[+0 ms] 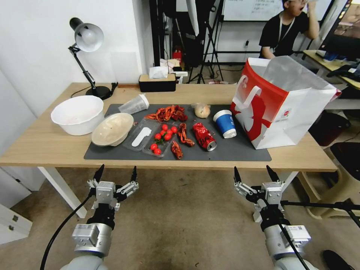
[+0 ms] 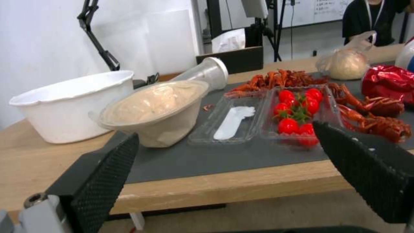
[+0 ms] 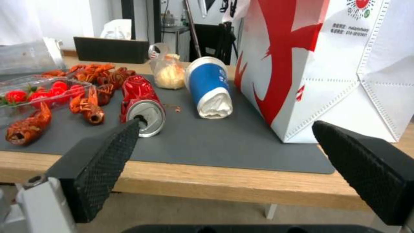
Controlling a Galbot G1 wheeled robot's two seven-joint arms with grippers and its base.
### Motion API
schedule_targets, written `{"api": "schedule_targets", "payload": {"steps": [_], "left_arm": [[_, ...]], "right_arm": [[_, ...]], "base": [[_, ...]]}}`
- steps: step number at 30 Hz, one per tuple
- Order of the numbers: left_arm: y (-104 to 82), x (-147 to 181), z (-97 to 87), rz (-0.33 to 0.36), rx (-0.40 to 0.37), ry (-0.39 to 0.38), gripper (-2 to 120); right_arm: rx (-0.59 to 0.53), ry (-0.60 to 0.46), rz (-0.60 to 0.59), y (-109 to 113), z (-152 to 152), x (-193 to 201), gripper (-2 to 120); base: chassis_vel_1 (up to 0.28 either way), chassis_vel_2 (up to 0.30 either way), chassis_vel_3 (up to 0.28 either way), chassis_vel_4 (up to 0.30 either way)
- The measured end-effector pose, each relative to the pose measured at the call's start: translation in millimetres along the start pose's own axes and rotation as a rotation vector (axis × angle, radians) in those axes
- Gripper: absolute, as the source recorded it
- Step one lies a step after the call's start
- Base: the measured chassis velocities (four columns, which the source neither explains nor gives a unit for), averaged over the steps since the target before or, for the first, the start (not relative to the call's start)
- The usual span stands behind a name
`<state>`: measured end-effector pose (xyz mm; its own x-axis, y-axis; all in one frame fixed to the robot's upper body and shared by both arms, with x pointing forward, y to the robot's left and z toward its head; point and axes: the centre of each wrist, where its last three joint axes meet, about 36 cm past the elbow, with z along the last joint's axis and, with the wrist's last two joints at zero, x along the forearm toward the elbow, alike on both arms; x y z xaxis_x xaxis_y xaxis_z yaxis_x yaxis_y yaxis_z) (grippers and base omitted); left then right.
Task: Pick up the trash from the table and place it into the takeout bag.
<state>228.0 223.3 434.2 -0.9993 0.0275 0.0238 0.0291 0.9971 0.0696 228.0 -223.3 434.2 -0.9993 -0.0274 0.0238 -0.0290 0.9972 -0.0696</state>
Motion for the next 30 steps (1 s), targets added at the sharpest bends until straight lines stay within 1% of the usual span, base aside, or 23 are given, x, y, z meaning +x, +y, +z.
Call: {"api": "schedule_targets", "payload": {"steps": [26, 27, 29, 30], "left_arm": [[-0.3, -0.1, -0.1, -0.002, 0.001, 0.0, 100], [-1.0, -0.3, -0.2, -0.002, 0.004, 0.001, 100], [-14.2, -3.6, 0.1, -0.021, 0.047, 0.038, 100], [-14.2, -3.6, 0.1, -0.021, 0.047, 0.038, 100]], "right_arm": [[0.0, 0.0, 0.0, 0.0, 0.0, 0.0, 100], [-0.001, 0.003, 0.0, 0.0, 0.0, 0.0, 100], [-0.018, 0.061, -0.012, 1.4, -3.3, 1.7, 100], [-0.018, 0.061, -0.012, 1.4, -3.3, 1.7, 100]], "base": [[0.0, 0.0, 0.0, 0.0], [0.0, 0.0, 0.0, 0.0], [0.0, 0.0, 0.0, 0.0], [0.0, 0.0, 0.0, 0.0]]}}
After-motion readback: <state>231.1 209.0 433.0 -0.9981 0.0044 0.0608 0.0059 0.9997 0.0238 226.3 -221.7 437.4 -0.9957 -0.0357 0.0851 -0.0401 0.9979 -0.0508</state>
